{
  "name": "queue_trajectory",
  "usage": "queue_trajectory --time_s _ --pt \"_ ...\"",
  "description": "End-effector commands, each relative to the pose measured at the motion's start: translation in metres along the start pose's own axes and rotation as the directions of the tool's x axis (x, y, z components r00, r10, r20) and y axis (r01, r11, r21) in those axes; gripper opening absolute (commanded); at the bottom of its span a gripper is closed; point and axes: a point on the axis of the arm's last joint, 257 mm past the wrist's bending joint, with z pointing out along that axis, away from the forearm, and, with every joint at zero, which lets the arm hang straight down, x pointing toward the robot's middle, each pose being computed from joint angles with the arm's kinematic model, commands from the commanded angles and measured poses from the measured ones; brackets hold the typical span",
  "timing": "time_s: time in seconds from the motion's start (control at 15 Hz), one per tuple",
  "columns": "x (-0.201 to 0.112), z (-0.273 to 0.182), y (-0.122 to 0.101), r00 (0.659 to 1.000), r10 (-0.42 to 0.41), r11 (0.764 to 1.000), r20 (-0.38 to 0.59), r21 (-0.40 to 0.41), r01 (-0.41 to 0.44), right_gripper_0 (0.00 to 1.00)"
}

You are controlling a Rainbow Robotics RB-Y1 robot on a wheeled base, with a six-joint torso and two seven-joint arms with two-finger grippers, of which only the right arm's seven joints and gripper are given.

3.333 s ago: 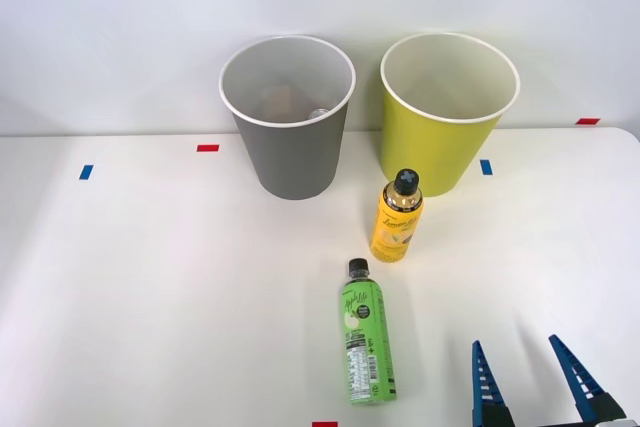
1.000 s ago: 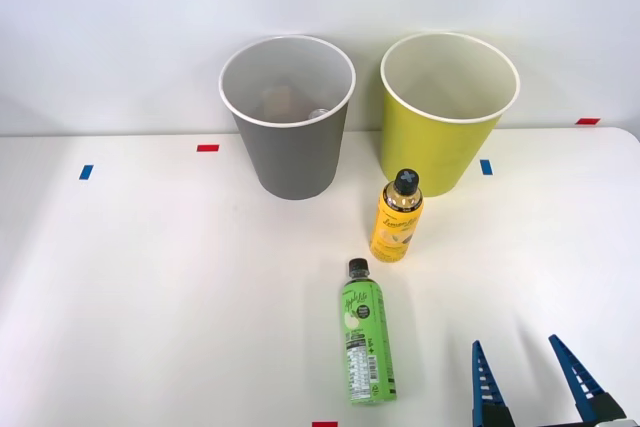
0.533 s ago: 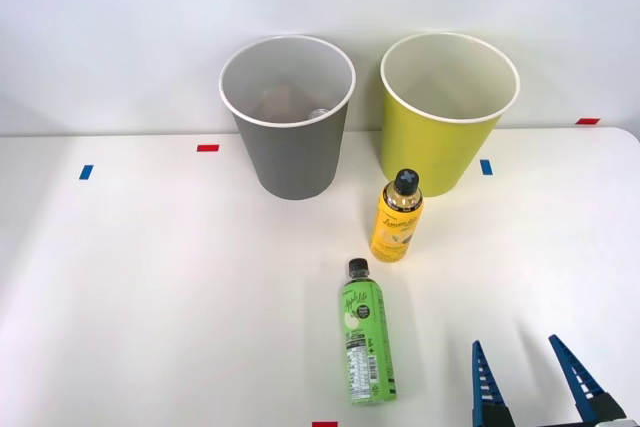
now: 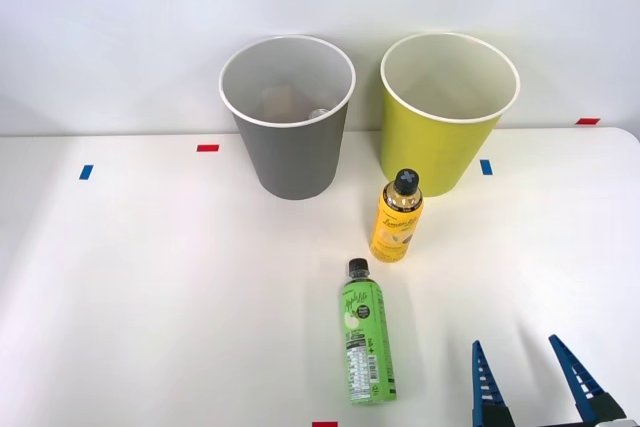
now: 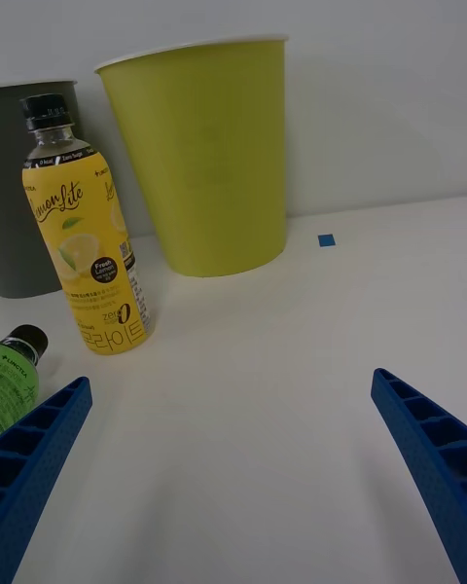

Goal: Put cans in the gray bin, plastic bottles in the light green bin

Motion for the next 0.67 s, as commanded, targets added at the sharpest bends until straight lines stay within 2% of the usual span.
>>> queue_trajectory --time_s 0.07,0.13,0.2,0.27,0.53,0.67 --pt "0.000 0.000 0.000 1.000 0.000 1.000 0.000 0.000 0.000 1.00" --pt "0.020 -0.006 -0.003 0.999 0.011 1.000 -0.049 0.019 -0.010 1.00" --pt "0.024 -0.006 -0.003 0.998 0.024 0.999 -0.053 0.023 -0.023 1.00" --pt "0.024 -0.006 -0.005 0.998 0.035 0.999 -0.047 0.032 -0.033 1.00" --pt "0.002 -0.002 0.000 1.000 -0.017 1.000 -0.012 -0.008 0.017 1.00" --pt "0.004 0.006 0.000 0.996 -0.054 0.998 -0.064 -0.030 0.053 1.00"
